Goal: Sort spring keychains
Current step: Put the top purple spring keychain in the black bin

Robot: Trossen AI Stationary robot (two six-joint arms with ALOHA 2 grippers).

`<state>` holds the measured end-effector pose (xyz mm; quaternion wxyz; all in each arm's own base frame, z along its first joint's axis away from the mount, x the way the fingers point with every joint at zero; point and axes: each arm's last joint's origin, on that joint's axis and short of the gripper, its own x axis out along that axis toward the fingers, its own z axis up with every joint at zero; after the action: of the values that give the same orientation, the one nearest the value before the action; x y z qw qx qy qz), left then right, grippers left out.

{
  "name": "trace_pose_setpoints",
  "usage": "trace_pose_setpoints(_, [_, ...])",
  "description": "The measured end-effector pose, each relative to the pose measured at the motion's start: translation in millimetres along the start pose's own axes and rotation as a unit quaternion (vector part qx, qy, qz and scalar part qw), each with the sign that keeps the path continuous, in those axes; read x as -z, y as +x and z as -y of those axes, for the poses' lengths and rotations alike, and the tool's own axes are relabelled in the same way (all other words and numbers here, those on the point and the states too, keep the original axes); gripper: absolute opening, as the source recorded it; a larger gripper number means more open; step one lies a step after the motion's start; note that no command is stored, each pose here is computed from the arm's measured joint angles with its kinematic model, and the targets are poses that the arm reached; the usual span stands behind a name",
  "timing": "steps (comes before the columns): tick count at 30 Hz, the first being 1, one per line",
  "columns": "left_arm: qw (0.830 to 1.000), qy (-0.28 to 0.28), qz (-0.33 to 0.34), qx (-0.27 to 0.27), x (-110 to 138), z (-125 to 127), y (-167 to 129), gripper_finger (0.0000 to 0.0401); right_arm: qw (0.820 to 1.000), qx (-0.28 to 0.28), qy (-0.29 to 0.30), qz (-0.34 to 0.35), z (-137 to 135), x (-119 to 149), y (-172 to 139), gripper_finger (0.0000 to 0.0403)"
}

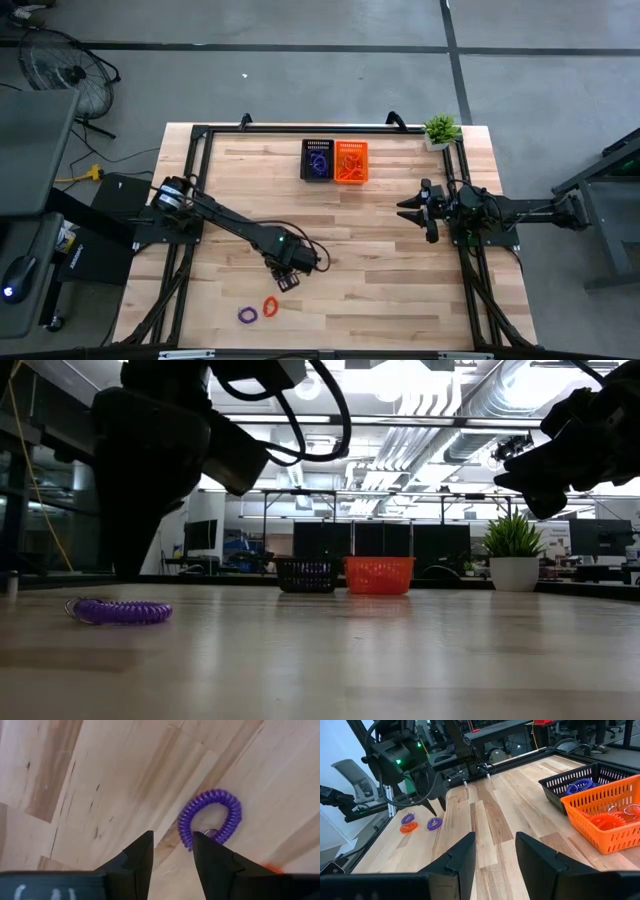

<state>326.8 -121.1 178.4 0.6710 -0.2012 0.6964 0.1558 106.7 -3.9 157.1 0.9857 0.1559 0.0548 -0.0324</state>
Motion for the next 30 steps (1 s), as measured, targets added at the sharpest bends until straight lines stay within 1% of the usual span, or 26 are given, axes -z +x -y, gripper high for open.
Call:
trace_pose_setpoints(7, [1.0,0.008,0.005,-0.001,-4,2,7,0.0133,1.0,0.0,0.0,0.0,0,0,0,0.0134])
trace_pose_setpoints(18, [1.0,0.023,0.016,-0.003,-5,3,6,0.0133,1.0,0.0,0.0,0.0,0,0,0,0.0134])
trace_pose_setpoints(22, [0.999,0.031,0.001,-0.006,-8,5,21,0.0133,1.0,0.0,0.0,0.0,0,0,0,0.0134])
trace_pose_setpoints(23, [0.999,0.035,-0.003,-0.01,-7,5,22,0.0133,1.0,0.0,0.0,0.0,0,0,0,0.0134])
trace_pose_setpoints(25, [0.999,0.047,-0.002,0.001,-9,8,24,0.0133,1.0,0.0,0.0,0.0,0,0,0,0.0134])
trace_pose_setpoints(30, [0.999,0.051,-0.006,-0.003,-11,9,30,0.0133,1.0,0.0,0.0,0.0,0,0,0,0.0134])
